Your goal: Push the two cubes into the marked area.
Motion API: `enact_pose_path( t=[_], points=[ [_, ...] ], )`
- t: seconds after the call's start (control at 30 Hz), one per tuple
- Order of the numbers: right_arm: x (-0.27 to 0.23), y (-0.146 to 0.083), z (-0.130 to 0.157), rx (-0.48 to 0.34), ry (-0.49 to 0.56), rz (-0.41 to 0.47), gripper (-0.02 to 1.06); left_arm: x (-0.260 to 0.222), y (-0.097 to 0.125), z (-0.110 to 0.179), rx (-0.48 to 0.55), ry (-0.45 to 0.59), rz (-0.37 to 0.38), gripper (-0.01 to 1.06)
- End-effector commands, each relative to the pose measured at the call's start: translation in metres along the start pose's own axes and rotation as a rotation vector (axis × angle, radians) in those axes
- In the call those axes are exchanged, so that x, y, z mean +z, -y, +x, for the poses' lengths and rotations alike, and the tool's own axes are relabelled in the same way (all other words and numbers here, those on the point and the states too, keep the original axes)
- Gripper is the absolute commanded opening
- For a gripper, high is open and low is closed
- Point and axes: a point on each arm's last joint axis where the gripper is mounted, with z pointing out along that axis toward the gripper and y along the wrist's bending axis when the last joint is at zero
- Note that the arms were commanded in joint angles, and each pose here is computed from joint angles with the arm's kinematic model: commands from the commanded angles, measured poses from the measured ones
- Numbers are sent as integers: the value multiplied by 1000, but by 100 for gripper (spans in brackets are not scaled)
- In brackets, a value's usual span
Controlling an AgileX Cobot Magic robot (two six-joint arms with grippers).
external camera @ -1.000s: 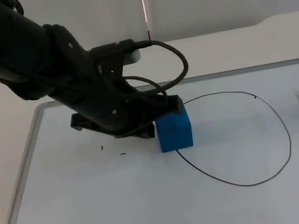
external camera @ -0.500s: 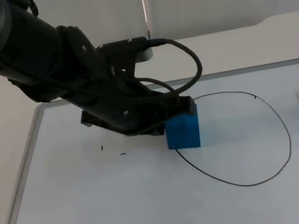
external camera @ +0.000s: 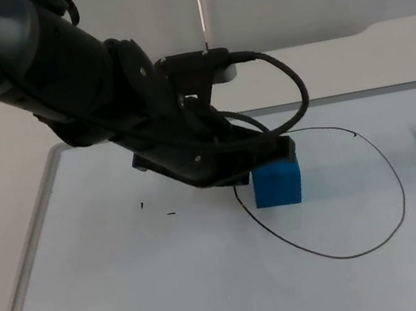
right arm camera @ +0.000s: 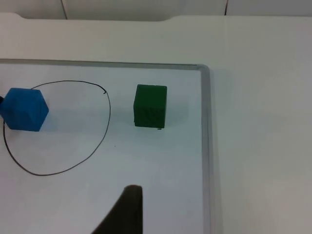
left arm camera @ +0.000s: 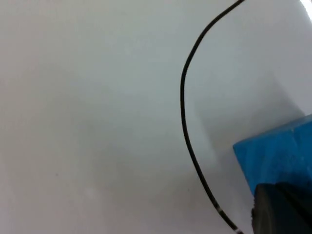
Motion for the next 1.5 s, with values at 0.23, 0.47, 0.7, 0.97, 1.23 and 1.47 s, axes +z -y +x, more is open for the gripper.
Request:
enact_pose_path(
  t=[0.23,0.47,0.7,0.97,1.23,1.47],
  points=[
    [0,0,0,-7,5,10,105,1,11,2,-8,-5,19,0],
    [0,0,0,-7,5,10,105,1,10,3,1,-15,21,0],
    [0,0,0,-7,5,10,105,-16,-5,-4,49,-72,28,0],
    [0,0,0,-7,5,10,105,-63,-52,-30,-13,-54,1,0],
    [0,0,0,-7,5,10,105,-144,-97,-53,-62,49,-56,0],
    [0,0,0,-7,5,10,105,-192,-107,-57,-40,114,-117,0]
  ],
)
